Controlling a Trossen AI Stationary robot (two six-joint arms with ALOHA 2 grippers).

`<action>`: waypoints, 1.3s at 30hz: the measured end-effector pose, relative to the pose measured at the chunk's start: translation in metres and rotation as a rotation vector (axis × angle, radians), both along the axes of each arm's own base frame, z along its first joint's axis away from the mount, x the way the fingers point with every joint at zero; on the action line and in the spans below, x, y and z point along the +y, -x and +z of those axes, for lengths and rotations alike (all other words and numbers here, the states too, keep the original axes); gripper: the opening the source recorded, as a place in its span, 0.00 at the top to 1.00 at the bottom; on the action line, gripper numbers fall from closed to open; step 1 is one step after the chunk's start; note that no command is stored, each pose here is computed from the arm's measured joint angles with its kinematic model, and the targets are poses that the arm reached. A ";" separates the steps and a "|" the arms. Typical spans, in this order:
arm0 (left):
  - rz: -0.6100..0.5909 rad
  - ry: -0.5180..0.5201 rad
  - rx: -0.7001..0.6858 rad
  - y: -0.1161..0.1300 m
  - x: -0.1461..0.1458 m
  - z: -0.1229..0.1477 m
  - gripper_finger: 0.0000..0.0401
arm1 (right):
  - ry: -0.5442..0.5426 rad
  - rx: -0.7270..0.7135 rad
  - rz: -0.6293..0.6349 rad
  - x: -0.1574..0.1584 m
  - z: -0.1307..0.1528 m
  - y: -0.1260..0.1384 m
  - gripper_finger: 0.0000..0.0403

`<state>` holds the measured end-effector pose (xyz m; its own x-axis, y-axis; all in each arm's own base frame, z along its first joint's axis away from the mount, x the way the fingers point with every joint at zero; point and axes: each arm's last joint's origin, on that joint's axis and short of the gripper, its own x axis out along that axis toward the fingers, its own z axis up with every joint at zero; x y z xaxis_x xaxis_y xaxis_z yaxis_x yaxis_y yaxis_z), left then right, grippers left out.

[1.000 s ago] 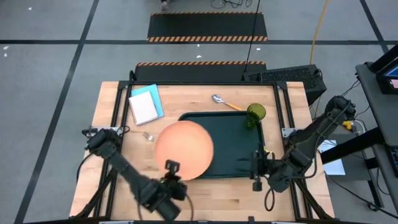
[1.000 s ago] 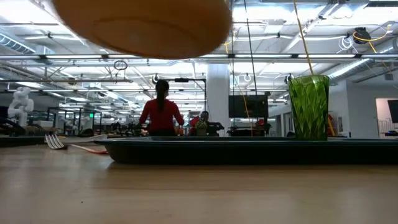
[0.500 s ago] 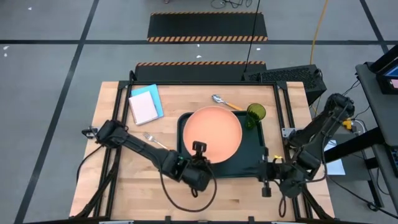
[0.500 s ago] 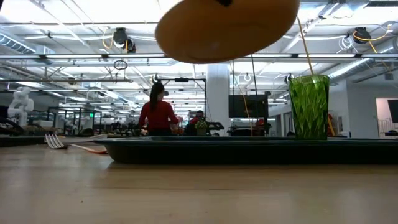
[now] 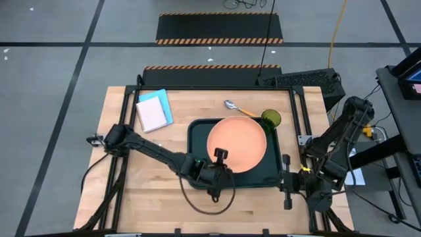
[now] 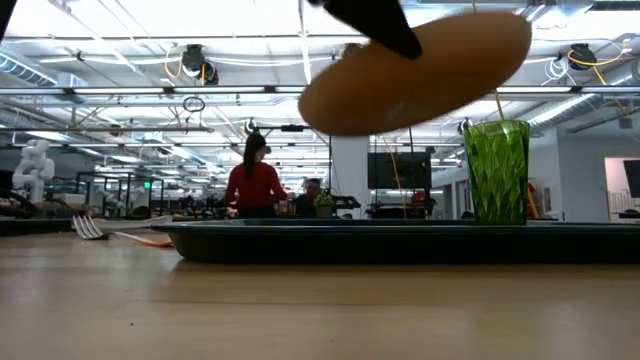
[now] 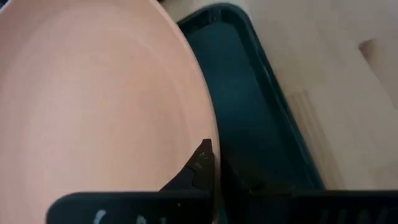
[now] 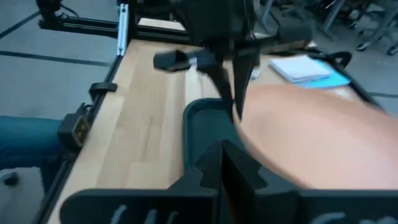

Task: Pick and place plate/cup/fork/spoon on tray
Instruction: Put the orange plate on the green tray

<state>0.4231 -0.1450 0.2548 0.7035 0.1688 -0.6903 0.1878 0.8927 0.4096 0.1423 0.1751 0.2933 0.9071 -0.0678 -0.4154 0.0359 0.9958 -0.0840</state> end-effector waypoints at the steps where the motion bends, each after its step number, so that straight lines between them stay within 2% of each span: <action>1: 0.002 0.009 0.009 -0.001 0.004 -0.004 0.98 | 0.009 -0.004 0.001 -0.001 0.001 0.000 1.00; 6: 0.021 0.020 0.017 -0.005 0.024 -0.022 0.96 | 0.062 -0.036 -0.010 -0.005 0.006 0.002 1.00; 11: -0.012 0.098 0.041 -0.006 0.043 -0.045 0.98 | 0.106 -0.050 -0.017 -0.006 0.007 0.003 1.00; 17: -0.004 0.134 0.065 -0.004 0.056 -0.061 0.96 | 0.122 -0.048 -0.012 -0.007 0.007 0.002 1.00; 21: -0.030 0.180 0.031 -0.006 0.062 -0.066 0.98 | 0.123 -0.049 -0.012 -0.007 0.007 0.002 1.00; 31: -0.045 0.178 0.038 0.000 0.068 -0.083 0.94 | 0.111 -0.051 -0.013 -0.006 0.007 0.002 1.00; 39: -0.078 0.223 0.015 -0.002 0.065 -0.082 0.96 | 0.115 -0.049 -0.007 -0.006 0.007 0.002 1.00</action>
<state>0.4253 -0.0796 0.1728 0.6981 -0.0435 -0.7147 0.2643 0.9433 0.2008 0.1402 0.1691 0.3005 0.9256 -0.1190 -0.3594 0.0501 0.9795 -0.1952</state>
